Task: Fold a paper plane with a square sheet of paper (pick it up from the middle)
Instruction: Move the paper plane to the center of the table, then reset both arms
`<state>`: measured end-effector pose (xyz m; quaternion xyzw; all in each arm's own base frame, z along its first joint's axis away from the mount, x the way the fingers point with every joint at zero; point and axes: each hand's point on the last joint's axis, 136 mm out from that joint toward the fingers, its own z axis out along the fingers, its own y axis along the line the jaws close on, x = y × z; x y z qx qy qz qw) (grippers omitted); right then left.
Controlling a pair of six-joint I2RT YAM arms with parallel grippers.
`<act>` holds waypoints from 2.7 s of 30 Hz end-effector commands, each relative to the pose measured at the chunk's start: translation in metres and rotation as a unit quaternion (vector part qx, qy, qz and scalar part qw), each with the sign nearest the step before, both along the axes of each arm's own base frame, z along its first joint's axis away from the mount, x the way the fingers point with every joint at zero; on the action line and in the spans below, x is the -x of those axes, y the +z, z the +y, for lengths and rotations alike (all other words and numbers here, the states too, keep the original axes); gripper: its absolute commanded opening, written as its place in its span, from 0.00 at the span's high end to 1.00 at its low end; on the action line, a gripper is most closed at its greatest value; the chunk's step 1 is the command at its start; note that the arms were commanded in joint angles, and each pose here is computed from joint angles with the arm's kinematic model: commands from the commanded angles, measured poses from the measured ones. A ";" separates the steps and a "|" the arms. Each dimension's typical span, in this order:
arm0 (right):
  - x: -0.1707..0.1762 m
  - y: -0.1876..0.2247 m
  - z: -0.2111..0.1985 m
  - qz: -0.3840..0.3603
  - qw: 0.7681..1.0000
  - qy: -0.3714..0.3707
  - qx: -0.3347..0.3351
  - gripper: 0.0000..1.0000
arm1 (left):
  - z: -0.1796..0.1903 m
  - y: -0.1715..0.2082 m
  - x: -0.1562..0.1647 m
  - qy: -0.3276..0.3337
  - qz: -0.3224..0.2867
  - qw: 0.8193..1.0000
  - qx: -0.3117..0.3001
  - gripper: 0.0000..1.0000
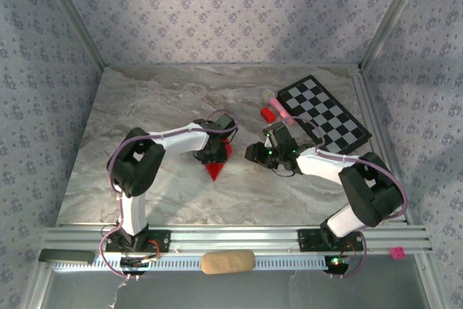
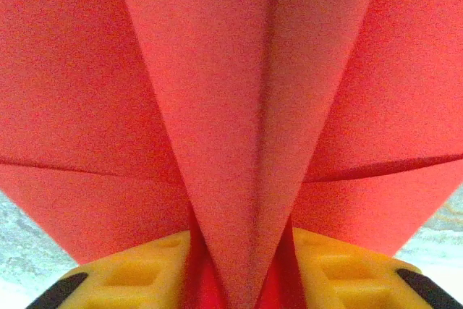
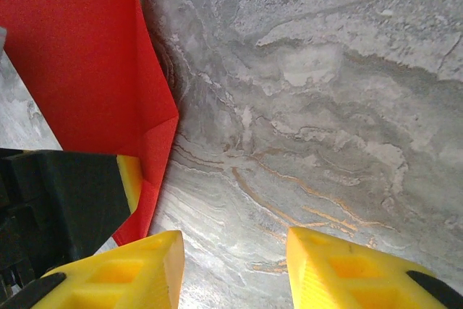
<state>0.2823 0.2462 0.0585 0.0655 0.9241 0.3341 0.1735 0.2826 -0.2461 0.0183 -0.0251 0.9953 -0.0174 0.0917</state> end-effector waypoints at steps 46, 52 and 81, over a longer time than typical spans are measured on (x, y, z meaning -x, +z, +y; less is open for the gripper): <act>-0.014 0.053 -0.047 -0.110 0.990 -0.023 0.080 0.51 | 0.005 0.105 -0.018 0.012 -0.131 0.990 0.058 0.45; -0.025 0.116 -0.084 -0.248 0.954 -0.046 0.160 0.22 | 0.049 0.146 -0.032 0.023 -0.243 0.969 0.035 0.33; -0.104 0.040 -0.240 -0.376 0.847 -0.093 0.365 0.01 | 0.284 0.109 -0.082 0.130 -0.418 0.883 -0.169 0.00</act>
